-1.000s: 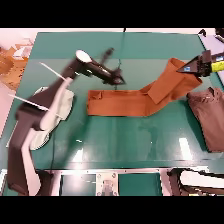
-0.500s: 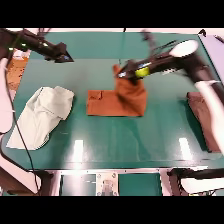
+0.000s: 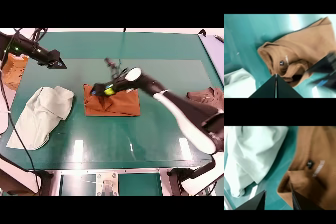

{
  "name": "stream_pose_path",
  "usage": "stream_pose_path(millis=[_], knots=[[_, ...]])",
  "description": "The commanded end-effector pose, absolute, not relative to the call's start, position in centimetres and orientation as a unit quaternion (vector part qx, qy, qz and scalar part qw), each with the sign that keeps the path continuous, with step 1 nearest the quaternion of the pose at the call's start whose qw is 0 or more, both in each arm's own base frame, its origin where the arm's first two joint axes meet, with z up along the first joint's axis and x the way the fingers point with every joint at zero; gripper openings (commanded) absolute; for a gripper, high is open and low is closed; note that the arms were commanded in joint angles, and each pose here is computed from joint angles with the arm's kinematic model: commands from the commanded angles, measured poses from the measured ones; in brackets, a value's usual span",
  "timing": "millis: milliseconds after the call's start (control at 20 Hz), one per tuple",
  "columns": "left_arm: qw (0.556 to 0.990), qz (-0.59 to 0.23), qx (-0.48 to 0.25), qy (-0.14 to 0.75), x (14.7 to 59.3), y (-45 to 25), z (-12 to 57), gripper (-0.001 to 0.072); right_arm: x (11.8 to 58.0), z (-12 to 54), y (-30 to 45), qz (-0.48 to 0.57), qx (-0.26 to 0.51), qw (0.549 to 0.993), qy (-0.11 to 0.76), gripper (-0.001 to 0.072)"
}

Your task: Fold the shirts.

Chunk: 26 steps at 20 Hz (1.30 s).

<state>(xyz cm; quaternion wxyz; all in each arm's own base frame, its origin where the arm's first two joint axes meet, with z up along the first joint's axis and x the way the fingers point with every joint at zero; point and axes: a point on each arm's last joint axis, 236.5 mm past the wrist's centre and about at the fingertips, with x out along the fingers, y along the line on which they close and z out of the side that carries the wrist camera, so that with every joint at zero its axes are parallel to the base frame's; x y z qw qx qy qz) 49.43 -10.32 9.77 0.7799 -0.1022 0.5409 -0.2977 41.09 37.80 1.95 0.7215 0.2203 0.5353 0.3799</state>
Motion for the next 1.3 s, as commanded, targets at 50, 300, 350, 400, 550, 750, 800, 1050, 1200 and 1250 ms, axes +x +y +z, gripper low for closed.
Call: stream_pose_path(millis=[50,300,350,400,550,750,800,1050,1200,1250], knots=[[0.778,-0.299,-0.096,0.545,49.2,-10.2,9.5,0.0019,43.2,6.4,24.7,0.342,0.248,0.718,0.554,0.0371],[0.781,-0.296,-0.096,0.541,49.5,-10.1,9.5,0.0018,43.7,1.1,9.3,0.177,0.314,0.723,0.590,0.0556],[0.784,-0.290,-0.095,0.540,49.7,-9.9,9.5,0.0019,43.0,-1.1,8.3,0.157,0.330,0.714,0.597,0.0559],[0.788,-0.276,-0.094,0.542,50.0,-9.4,9.2,0.0018,42.3,-3.3,8.1,0.145,0.344,0.706,0.602,0.0559],[0.801,-0.220,-0.081,0.551,50.8,-7.2,8.1,0.0018,40.8,-7.8,11.0,0.156,0.376,0.679,0.611,0.0559],[0.808,-0.159,-0.066,0.563,51.3,-4.6,7.1,0.0018,39.7,-11.5,16.8,0.189,0.380,0.640,0.641,0.0558],[0.809,-0.159,-0.065,0.563,51.3,-4.6,7.2,0.0019,39.8,-11.6,18.4,0.204,0.384,0.634,0.640,0.0557],[0.808,-0.159,-0.065,0.564,51.2,-4.6,7.1,0.0019,42.9,-5.1,23.0,0.293,0.393,0.651,0.580,0.0016],[0.805,-0.160,-0.065,0.568,51.0,-4.6,7.1,0.0019,46.1,5.0,22.1,0.342,0.370,0.707,0.496,0.0015],[0.805,-0.160,-0.065,0.568,51.0,-4.6,7.1,0.0019,46.9,9.4,20.9,0.355,0.359,0.732,0.457,0.0015]])
